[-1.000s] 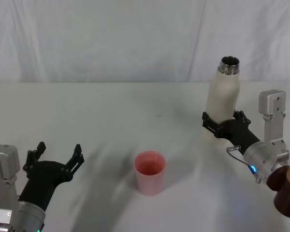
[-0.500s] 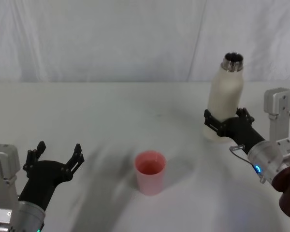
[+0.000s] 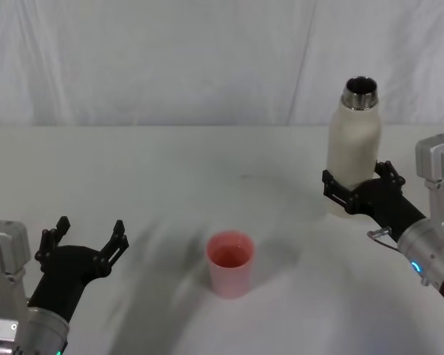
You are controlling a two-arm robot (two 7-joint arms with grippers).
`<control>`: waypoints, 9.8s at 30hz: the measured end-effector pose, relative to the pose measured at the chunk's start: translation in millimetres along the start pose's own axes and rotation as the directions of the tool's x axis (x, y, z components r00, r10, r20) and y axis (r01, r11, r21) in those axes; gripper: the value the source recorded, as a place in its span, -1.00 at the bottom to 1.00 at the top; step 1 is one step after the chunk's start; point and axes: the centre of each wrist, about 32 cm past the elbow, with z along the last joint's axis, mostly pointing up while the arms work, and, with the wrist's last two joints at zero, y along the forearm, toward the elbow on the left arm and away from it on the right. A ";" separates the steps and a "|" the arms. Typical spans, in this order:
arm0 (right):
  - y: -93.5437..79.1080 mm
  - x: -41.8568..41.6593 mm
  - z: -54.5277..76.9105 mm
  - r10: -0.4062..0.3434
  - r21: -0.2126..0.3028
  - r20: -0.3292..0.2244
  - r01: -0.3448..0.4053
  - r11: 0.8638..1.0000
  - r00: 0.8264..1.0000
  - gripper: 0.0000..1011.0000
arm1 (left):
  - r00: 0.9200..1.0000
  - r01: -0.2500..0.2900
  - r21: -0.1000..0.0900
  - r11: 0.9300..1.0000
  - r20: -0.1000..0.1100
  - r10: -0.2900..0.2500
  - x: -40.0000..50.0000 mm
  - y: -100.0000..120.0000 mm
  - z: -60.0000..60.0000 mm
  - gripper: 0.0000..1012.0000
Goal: Grasp the thermos with one hand and pour water into the cup lid.
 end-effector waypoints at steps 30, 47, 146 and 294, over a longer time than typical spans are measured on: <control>-42.6 -19.9 -9.7 -0.076 0.002 0.344 0.080 0.997 0.936 0.90 | 1.000 0.000 0.000 1.000 0.000 0.000 0.0 0.0 0.0 0.98; -42.4 -32.5 -18.9 -0.029 0.012 0.681 0.028 1.000 0.732 0.90 | 1.000 0.000 0.000 1.000 0.000 0.000 0.0 0.0 0.0 0.98; 0.9 -19.3 -17.7 0.040 0.004 0.953 -0.147 0.989 0.299 0.90 | 1.000 0.000 0.000 1.000 0.000 0.000 0.0 0.0 0.0 0.98; 2.5 -10.6 -9.7 0.019 0.009 0.986 -0.168 0.986 0.165 0.90 | 1.000 0.000 0.000 1.000 0.000 0.000 0.0 0.0 0.0 0.98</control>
